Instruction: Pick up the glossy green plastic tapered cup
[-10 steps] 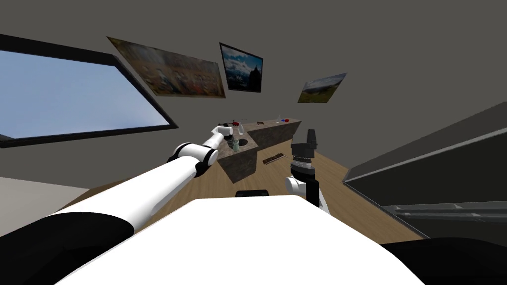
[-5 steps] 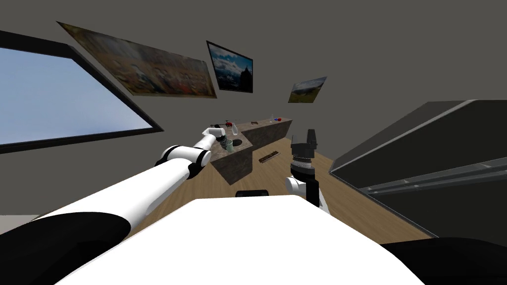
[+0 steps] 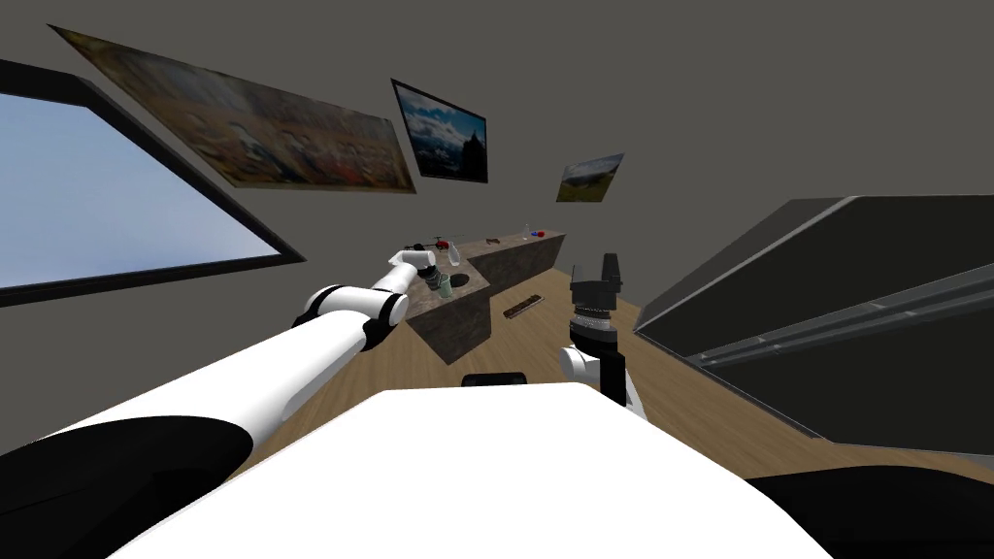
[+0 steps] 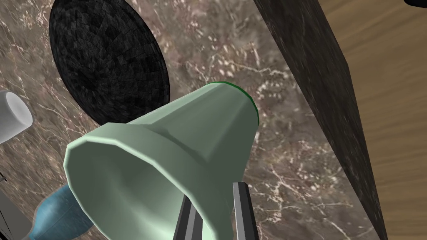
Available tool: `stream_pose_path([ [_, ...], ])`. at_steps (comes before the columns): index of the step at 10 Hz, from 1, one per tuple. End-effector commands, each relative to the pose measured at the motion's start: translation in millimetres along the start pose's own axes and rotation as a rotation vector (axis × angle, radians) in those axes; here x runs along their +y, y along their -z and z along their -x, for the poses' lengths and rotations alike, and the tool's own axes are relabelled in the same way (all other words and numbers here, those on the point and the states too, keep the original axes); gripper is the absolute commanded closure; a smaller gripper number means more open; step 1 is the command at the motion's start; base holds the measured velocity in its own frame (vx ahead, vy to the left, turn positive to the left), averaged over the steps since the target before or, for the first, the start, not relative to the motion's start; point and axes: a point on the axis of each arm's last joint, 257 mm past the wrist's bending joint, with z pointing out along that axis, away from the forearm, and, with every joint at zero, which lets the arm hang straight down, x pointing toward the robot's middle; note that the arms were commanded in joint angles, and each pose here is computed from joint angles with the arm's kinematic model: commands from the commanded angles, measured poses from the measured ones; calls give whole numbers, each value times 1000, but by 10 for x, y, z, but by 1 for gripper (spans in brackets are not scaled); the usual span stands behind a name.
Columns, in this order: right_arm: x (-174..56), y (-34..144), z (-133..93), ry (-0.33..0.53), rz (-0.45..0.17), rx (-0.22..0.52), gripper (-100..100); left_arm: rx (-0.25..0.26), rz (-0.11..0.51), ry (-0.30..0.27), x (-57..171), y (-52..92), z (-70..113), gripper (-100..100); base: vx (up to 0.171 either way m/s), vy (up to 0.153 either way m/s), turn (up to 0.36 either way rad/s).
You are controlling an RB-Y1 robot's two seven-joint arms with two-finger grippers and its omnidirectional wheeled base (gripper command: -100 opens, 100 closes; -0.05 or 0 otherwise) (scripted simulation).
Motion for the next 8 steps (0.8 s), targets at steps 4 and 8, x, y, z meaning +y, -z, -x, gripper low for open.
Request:
stream_pose_path([
  [4,0,0,0,0,0,0,0,1,0,2,2,-2,-1,0,0,0,0],
  [8,0,0,1,0,0,0,0,28,-1,-51,-46,30,-456,100,28,29,182],
])
